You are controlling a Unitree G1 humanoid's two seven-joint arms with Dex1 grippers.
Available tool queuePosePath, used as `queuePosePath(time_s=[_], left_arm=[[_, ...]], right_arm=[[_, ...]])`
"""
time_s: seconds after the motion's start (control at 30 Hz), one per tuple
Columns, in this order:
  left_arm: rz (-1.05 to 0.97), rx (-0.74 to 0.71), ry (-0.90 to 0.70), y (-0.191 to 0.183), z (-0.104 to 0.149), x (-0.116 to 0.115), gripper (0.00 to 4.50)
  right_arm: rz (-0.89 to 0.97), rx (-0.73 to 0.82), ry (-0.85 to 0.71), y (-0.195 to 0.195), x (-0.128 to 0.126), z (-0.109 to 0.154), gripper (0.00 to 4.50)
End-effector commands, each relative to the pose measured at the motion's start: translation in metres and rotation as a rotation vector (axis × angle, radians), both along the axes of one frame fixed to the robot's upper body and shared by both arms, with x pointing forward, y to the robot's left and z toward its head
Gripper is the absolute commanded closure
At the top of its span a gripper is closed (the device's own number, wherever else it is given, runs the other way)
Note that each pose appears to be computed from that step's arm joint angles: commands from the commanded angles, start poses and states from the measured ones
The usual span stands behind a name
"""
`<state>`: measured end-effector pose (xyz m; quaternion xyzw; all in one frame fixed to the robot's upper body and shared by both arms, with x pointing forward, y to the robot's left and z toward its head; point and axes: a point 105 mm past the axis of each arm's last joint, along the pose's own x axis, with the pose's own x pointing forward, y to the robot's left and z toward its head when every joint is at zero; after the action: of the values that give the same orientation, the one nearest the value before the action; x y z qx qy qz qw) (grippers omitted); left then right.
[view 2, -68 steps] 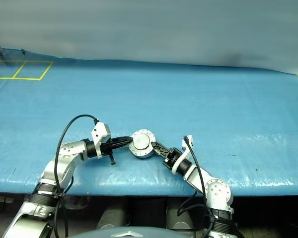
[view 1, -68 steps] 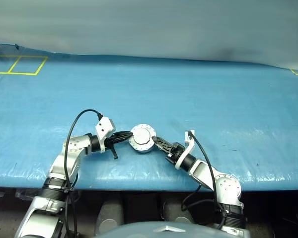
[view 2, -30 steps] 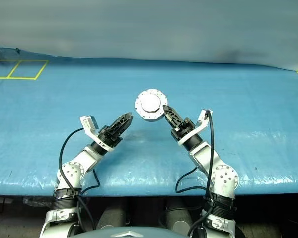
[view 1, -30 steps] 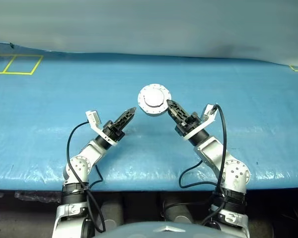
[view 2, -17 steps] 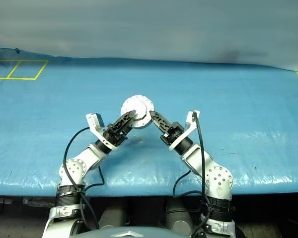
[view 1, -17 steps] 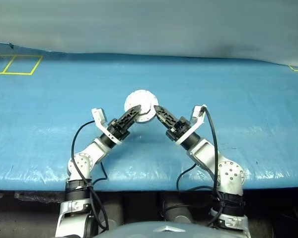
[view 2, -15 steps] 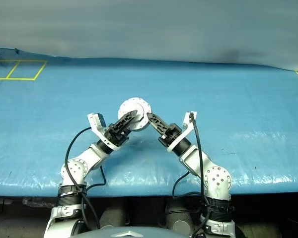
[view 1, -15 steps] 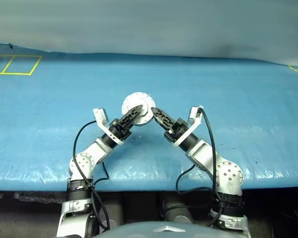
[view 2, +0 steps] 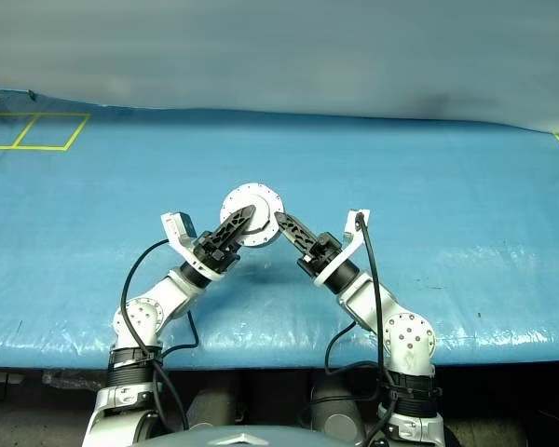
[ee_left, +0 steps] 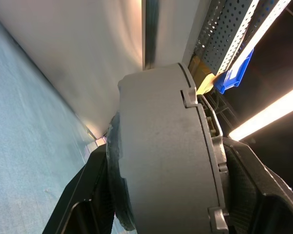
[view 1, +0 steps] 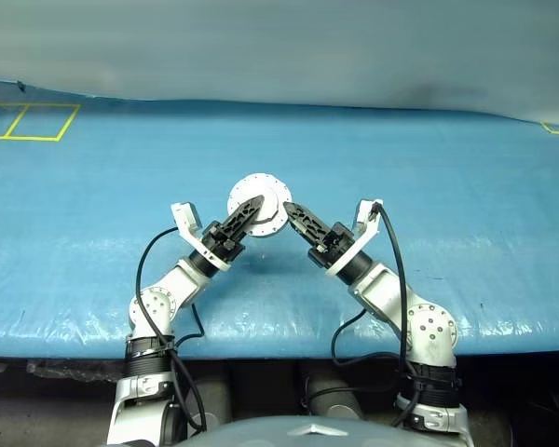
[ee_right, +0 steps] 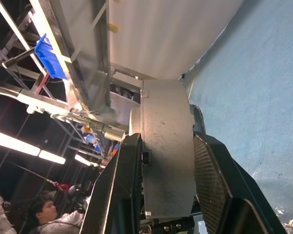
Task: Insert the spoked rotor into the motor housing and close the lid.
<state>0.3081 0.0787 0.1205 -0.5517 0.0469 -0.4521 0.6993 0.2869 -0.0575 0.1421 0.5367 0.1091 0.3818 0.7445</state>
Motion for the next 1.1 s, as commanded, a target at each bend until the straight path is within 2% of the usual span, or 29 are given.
queuePosePath(time_s=[0.03, 0.2, 0.4, 0.57, 0.7, 0.87, 1.1], left_arm=[[-0.01, 0.012, -0.026, -0.004, 0.007, 0.002, 1.84], [0.009, 0.015, -0.018, -0.002, 0.006, 0.004, 1.84], [0.049, 0.026, 0.005, 0.002, 0.001, 0.007, 1.84], [0.096, 0.05, 0.029, 0.006, -0.005, 0.012, 1.84], [0.264, 0.094, 0.093, 0.024, -0.015, 0.032, 1.84], [0.411, 0.106, 0.13, 0.047, -0.018, 0.049, 1.84], [0.594, 0.16, 0.153, 0.081, -0.016, 0.07, 1.84]], right_arm=[[0.01, 0.038, -0.107, 0.002, -0.006, 0.026, 3.22], [-0.014, -0.019, -0.129, 0.001, -0.003, 0.022, 3.22], [-0.075, -0.089, -0.146, -0.002, 0.003, 0.017, 1.4], [-0.192, -0.165, -0.145, -0.012, 0.014, 0.01, 1.4], [-0.293, -0.379, -0.179, -0.023, 0.023, -0.005, 1.4], [-0.212, -0.459, -0.281, -0.015, 0.011, -0.008, 1.4], [-0.081, -0.735, -0.459, -0.005, -0.005, -0.034, 1.4]])
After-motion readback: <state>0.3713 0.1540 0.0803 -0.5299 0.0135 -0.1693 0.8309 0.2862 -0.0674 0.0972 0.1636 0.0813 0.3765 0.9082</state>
